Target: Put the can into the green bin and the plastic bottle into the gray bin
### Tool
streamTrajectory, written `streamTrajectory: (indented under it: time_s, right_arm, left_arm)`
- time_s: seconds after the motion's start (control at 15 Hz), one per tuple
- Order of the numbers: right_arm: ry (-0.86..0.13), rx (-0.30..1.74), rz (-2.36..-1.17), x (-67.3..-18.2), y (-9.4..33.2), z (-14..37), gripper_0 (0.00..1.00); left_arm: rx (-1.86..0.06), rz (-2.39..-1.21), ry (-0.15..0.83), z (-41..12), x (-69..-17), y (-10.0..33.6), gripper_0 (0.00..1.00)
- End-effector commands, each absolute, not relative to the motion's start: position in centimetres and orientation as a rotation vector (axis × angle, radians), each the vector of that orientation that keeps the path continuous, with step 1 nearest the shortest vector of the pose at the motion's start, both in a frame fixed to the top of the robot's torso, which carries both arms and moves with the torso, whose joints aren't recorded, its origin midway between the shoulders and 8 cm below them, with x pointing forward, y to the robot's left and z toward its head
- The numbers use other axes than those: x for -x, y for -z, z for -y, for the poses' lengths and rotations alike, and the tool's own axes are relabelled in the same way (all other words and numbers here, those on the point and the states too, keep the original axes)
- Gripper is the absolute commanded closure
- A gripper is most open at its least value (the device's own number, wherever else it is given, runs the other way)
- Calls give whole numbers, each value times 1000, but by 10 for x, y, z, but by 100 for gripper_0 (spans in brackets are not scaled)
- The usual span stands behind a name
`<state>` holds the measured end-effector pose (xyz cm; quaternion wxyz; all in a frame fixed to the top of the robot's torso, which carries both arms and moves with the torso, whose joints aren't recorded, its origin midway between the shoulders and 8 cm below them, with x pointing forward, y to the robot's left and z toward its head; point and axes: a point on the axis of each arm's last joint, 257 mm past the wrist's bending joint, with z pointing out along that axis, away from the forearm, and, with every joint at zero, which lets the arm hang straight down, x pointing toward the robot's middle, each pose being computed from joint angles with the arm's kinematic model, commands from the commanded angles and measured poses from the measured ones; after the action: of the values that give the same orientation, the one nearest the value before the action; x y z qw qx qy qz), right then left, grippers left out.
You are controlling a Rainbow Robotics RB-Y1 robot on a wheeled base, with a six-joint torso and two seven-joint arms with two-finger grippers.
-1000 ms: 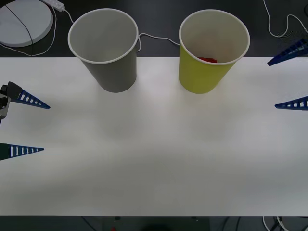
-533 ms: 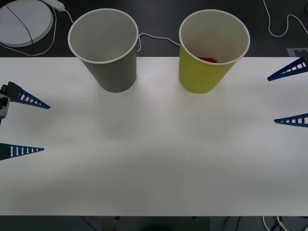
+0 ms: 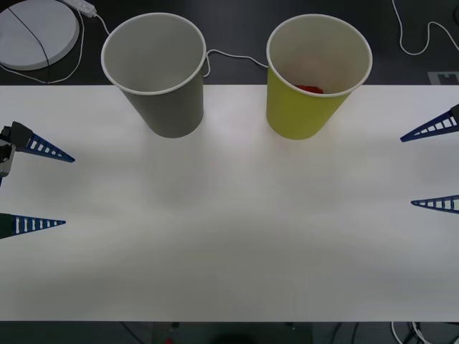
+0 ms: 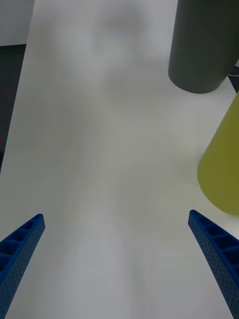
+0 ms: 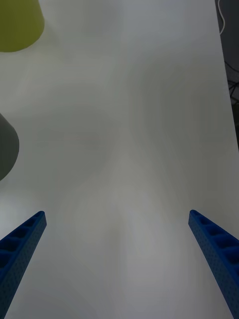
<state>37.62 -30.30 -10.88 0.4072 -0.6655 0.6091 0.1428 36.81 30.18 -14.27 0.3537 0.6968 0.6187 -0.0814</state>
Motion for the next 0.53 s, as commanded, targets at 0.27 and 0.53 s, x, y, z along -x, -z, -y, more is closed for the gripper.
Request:
streamTrajectory:
  time_s: [0.27, 0.53]
  right_arm:
    - [-380, 1653, -1528, -367, 124, 307, 0]
    - [-385, 1648, -1503, -365, 129, 304, 0]
  left_arm:
    - [-1802, -1600, 211, -302, -368, 143, 0]
    - [-1802, -1600, 211, -302, -368, 143, 0]
